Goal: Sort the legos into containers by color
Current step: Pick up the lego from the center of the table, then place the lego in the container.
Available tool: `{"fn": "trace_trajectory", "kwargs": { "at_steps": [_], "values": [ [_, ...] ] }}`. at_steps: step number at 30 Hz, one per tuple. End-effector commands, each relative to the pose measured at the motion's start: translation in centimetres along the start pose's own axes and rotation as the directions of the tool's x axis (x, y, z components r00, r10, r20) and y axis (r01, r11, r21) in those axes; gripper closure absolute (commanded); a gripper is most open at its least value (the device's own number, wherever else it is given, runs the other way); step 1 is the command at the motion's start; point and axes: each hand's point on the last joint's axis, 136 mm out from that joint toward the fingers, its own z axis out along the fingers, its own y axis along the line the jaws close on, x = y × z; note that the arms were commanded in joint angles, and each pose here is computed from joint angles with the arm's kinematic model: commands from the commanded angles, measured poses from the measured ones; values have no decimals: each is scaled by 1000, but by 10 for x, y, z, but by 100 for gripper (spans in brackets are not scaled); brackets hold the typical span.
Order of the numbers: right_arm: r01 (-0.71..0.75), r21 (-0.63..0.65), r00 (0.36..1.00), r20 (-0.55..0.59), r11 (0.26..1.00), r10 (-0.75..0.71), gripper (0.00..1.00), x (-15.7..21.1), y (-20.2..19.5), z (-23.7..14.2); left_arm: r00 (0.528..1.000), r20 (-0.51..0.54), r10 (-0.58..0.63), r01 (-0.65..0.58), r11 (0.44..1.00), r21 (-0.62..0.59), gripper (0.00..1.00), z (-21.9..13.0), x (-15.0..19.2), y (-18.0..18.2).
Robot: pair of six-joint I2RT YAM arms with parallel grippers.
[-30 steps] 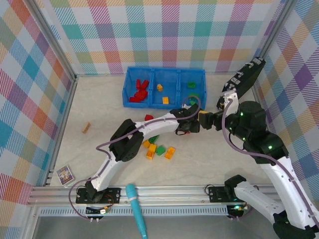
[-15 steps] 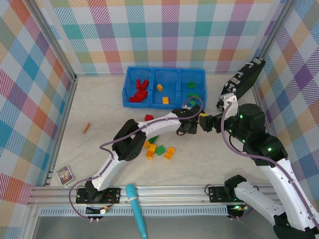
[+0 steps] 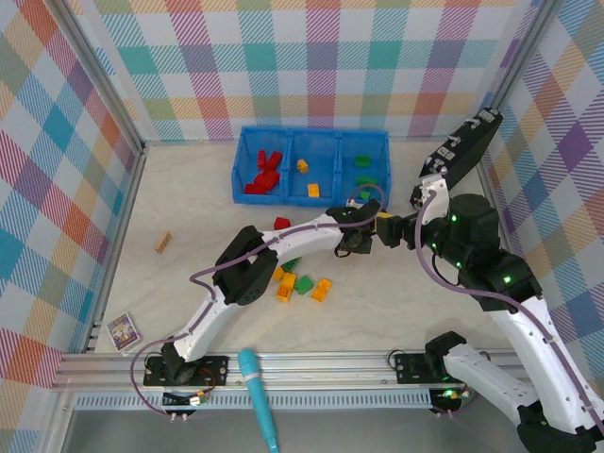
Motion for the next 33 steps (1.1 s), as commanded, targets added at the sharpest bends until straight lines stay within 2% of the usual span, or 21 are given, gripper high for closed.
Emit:
{"fn": "trace_trajectory", "kwargs": {
  "at_steps": [1, 6, 9, 17, 23, 28, 31, 33],
  "values": [
    [14, 21, 1000, 22, 1000, -15, 1, -4, -4, 0, 997, -67, 25, -26, 999, -18, 83, 10, 21, 7],
    [19, 40, 998, 57, 999, -21, 1, -9, -7, -6, 997, -76, -27, 26, 1000, -9, 86, -5, 17, 30],
    [26, 59, 998, 60, 998, -29, 1, -8, -10, -8, 997, -32, -65, 65, 998, -16, 87, -31, -2, 57],
    [21, 45, 999, 41, 999, -22, 1, -6, -8, 2, 971, 220, -91, 118, 987, -112, 85, -133, -91, 149],
    [18, 47, 999, 34, 999, -20, 1, -6, -9, 6, 918, 376, -125, 206, 961, -185, 83, -176, -139, 223],
    [15, 41, 999, 46, 999, -17, 1, -8, -8, 7, 859, 482, -175, 307, 928, -210, 80, -185, -172, 267],
    [17, 30, 999, 31, 999, -18, 1, -8, -6, 12, 818, 528, -228, 376, 907, -189, 79, -174, -187, 289],
    [21, 19, 999, 31, 1000, -21, 1, -11, -4, 12, 807, 532, -256, 402, 898, -177, 79, -161, -195, 298]
  ]
}}
